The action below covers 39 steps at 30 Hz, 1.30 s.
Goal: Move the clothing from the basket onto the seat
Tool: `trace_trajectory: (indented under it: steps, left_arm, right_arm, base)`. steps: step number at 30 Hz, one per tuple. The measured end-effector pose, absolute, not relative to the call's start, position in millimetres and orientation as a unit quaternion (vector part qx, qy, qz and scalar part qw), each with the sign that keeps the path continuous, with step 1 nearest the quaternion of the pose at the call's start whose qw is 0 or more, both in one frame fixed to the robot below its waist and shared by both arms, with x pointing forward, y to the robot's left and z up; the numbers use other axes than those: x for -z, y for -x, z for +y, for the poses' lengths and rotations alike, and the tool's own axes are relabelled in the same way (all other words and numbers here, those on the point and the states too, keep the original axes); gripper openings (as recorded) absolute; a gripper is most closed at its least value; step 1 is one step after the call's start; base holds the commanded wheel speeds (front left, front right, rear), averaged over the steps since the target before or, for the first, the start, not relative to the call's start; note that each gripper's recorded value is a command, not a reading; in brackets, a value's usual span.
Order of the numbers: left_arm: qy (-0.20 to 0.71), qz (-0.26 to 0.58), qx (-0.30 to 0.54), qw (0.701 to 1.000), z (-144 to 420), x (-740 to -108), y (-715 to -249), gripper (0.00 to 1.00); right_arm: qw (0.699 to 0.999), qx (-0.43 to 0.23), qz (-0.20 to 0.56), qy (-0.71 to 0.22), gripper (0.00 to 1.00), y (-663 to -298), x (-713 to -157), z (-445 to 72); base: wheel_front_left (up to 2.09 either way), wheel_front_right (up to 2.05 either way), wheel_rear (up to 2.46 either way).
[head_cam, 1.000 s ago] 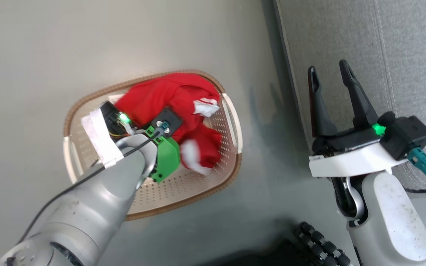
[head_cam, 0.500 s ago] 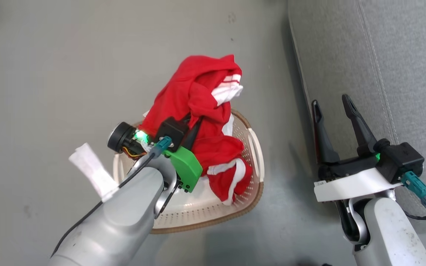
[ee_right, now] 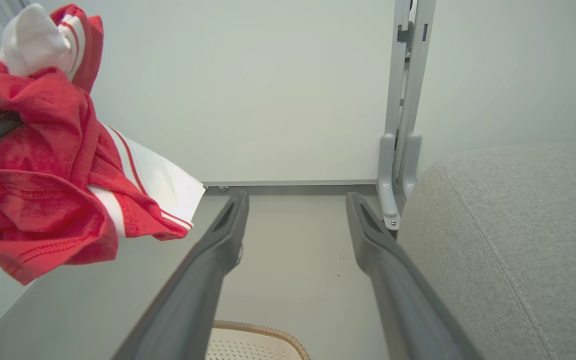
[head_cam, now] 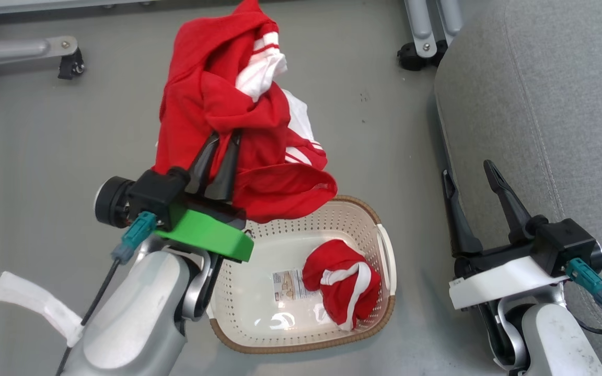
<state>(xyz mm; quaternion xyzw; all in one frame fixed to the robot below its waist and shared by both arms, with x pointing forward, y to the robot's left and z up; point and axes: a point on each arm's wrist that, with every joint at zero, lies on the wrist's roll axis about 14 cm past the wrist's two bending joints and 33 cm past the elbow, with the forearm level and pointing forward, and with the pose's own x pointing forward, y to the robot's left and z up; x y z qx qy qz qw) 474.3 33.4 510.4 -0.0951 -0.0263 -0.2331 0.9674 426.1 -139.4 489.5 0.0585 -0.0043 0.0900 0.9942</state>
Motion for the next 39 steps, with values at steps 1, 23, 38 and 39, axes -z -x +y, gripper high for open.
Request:
trace_trajectory:
  steps: [1, 23, 38, 39]
  left_arm:
    - [0.099, -0.039, 0.226, 0.968, 40, -520, -473, 0.00]
    - [0.132, -0.135, 0.232, 0.954, 58, -590, -384, 0.00]
    - [0.128, -0.154, 0.244, 0.949, 54, -603, -358, 0.00]
    - [0.129, -0.154, 0.244, 0.949, 54, -603, -357, 0.00]
  right_arm:
    - [0.994, -0.093, -0.007, -0.058, 1.00, -424, -493, -138]
    - [0.990, -0.125, -0.014, -0.069, 1.00, -359, -525, -116]
    - [0.988, -0.133, -0.018, -0.074, 1.00, -337, -535, -112]
    - [0.988, -0.133, -0.018, -0.074, 1.00, -337, -535, -112]
  base:
    - [0.00, 0.00, 0.00]
    - [0.00, 0.00, 0.00]
    - [0.00, 0.00, 0.00]
    - [0.00, 0.00, 0.00]
